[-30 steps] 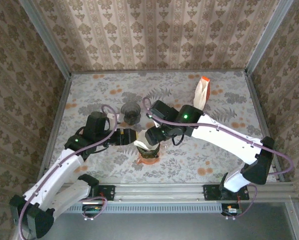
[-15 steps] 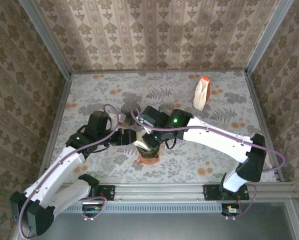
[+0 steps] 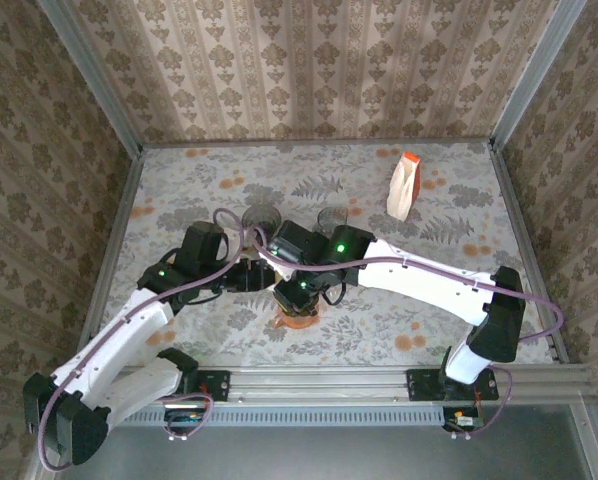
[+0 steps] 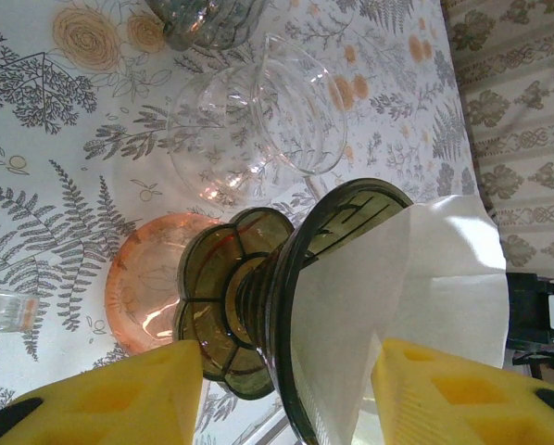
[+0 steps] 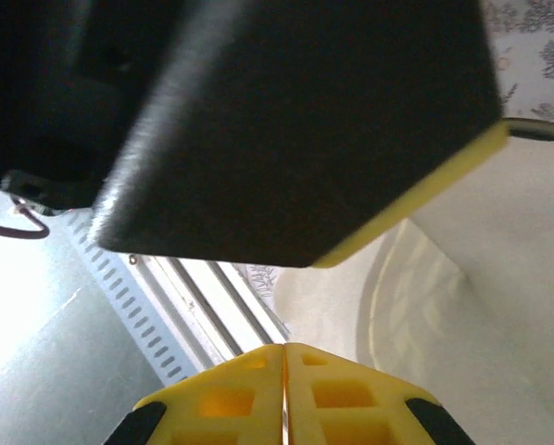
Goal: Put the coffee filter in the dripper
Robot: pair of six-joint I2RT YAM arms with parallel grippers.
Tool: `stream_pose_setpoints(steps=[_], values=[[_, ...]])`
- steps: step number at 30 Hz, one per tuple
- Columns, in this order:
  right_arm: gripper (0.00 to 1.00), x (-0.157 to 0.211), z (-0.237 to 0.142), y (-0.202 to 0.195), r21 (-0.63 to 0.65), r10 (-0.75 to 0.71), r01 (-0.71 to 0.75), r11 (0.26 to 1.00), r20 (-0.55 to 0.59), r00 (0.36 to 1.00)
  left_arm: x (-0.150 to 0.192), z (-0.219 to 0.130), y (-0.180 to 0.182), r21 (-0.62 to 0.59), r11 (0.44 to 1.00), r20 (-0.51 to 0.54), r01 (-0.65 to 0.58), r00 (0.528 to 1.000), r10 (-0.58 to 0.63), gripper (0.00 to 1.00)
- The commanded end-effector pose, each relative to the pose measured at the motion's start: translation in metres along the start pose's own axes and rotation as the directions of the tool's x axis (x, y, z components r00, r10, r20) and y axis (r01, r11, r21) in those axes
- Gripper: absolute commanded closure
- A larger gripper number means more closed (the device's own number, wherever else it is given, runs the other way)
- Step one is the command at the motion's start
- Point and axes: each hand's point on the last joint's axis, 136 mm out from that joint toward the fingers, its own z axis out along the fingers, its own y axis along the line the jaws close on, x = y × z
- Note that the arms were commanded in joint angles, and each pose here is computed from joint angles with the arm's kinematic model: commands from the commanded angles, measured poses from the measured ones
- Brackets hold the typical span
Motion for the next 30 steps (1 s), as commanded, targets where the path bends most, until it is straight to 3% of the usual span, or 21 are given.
stream_pose_setpoints(steps=[1, 7, 14, 19, 30], values=[[0.9, 0.002, 0.004, 0.008, -0.041, -0.019, 0.019, 0.999, -0.009, 1.0, -0.005, -0.003, -0.009, 0.019, 0.999, 0.01, -0.032, 0.999, 0.032, 0.49], [0.85, -0.004, -0.001, 0.003, -0.014, -0.012, 0.013, 1.0, 0.027, 1.0, -0.003, -0.003, -0.011, 0.022, 0.999, 0.0, -0.037, 0.999, 0.037, 0.52], [0.67, -0.019, -0.044, -0.036, 0.086, 0.056, -0.071, 0.994, 0.164, 0.985, 0.0, -0.003, -0.01, 0.018, 0.999, -0.006, -0.039, 0.999, 0.039, 0.54], [0.58, -0.016, -0.043, -0.07, 0.134, 0.152, -0.174, 0.975, 0.164, 0.975, -0.001, -0.002, -0.009, 0.021, 0.999, -0.003, -0.041, 0.999, 0.041, 0.54], [0.62, -0.018, -0.022, -0.087, 0.225, 0.13, -0.147, 0.963, 0.09, 0.987, 0.0, -0.001, -0.008, 0.021, 0.999, -0.004, -0.038, 0.999, 0.038, 0.54]])
